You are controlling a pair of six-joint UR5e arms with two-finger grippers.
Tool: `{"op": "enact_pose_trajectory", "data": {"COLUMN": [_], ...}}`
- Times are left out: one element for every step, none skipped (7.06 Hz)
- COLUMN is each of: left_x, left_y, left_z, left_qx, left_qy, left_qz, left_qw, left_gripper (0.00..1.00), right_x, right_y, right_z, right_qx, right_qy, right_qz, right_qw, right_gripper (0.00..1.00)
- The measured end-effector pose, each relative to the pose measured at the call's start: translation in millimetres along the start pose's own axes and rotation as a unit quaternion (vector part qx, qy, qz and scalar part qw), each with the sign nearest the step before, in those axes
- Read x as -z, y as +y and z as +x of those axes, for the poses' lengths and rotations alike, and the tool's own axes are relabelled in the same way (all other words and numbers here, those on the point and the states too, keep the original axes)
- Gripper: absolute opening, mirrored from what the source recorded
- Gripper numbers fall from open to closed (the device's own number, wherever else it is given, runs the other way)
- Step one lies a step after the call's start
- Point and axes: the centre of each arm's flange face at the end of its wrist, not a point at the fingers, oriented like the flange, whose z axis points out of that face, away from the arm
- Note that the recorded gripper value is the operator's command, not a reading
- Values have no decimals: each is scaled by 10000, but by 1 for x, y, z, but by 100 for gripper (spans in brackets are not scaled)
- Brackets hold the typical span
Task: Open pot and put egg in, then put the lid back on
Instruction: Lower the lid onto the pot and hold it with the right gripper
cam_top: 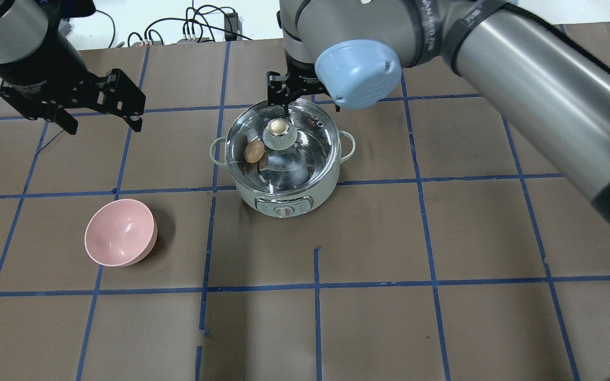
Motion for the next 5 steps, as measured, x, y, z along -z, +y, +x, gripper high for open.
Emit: {"op": "enact_pose_trajectory", "data": {"left_x": [-1,-1,-1,-1,-1], "left_y": [0,0,0,0,0], "left_z": [0,0,0,0,0], "left_qx": [-2,-5,-5,-3,-1], "left_qy": [-2,-1,-2,-4,-2], "left_qz": [-5,-8,-3,2,5], "left_qw": [10000,10000,10000,10000,10000], "left_gripper": [100,100,100,100,100], "right_x": [31,60,84,101,109], "right_y": [4,11,23,38,46], "right_z": [39,89,143,178,193], "right_qx": [-24,-217,-396,-493,-563], "right_qy": [86,160,206,216,202], "right_qz": [14,-40,-282,-491,-564], "right_qw": [10000,9996,9986,9973,9966], "right_gripper": [100,100,100,100,100]}}
